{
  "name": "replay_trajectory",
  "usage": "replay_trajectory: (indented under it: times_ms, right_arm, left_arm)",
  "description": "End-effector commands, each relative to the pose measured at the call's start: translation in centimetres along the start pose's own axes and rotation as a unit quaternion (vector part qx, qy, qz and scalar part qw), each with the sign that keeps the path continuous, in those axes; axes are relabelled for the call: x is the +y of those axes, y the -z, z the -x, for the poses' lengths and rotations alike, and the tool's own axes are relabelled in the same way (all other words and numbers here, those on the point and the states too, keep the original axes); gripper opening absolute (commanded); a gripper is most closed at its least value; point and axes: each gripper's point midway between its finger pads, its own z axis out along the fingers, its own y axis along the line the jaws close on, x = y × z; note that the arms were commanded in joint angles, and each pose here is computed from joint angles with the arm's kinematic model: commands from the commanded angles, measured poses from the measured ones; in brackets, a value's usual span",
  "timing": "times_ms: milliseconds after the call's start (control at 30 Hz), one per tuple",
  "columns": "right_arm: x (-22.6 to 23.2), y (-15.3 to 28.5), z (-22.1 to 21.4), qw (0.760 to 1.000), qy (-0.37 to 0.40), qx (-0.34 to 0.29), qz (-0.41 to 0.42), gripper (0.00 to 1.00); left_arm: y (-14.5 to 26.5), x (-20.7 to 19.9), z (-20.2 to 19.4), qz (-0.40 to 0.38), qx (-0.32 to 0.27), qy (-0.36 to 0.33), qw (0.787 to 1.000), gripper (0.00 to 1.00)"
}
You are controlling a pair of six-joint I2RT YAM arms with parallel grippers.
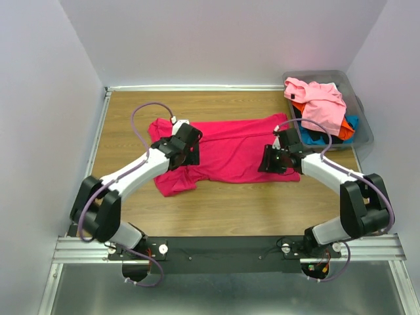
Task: Fold and stack the t-shirts
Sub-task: Fold the tshirt
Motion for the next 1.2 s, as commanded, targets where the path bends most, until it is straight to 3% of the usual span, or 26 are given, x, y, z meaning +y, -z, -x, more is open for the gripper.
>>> replay_trajectory:
  times_ms: [0, 167, 300, 333, 433, 467, 567, 800, 1167]
  right_arm:
    - [5.5, 2.2, 2.4, 0.994, 0.077, -0.037, 0.073, 0.48]
    - [10.0, 2.5, 2.6, 0.983, 0.137, -0.042, 0.111, 0.48]
    - [10.9, 1.7, 2.3, 0.983, 0.138, -0.029, 0.120, 0.48]
    - [11.2, 1.7, 2.3, 0.982, 0.139, -0.028, 0.123, 0.48]
    - [11.4, 1.7, 2.0, 0.982, 0.139, -0.024, 0.128, 0.48]
    - [11.5, 1.7, 1.9, 0.982, 0.138, -0.022, 0.129, 0.48]
    - [11.5, 1.7, 1.2, 0.981, 0.140, -0.015, 0.135, 0.48]
    - [11.5, 2.4, 0.7, 0.980, 0.140, -0.014, 0.143, 0.48]
    - [11.8, 3.0, 0.7, 0.977, 0.145, -0.019, 0.152, 0.48]
  left_arm:
    - [4.0, -1.3, 0.2, -0.058, -0.029, 0.041, 0.997, 0.94]
    - [5.3, -3.4, -5.7, -0.082, 0.040, 0.068, 0.993, 0.93]
    - [5.3, -4.3, -8.8, -0.085, 0.081, 0.183, 0.976, 0.76]
    - [6.0, -4.8, -8.4, -0.100, 0.079, 0.247, 0.961, 0.73]
    - [6.1, -4.5, -8.5, -0.110, 0.063, 0.339, 0.932, 0.68]
    - [6.1, -3.7, -8.4, -0.105, 0.050, 0.392, 0.913, 0.66]
    - [5.9, -2.3, -8.2, -0.092, 0.029, 0.457, 0.884, 0.65]
    - [4.0, -2.0, -9.1, -0.069, 0.035, 0.506, 0.859, 0.58]
    - [1.1, -0.8, -9.3, -0.012, 0.012, 0.511, 0.860, 0.53]
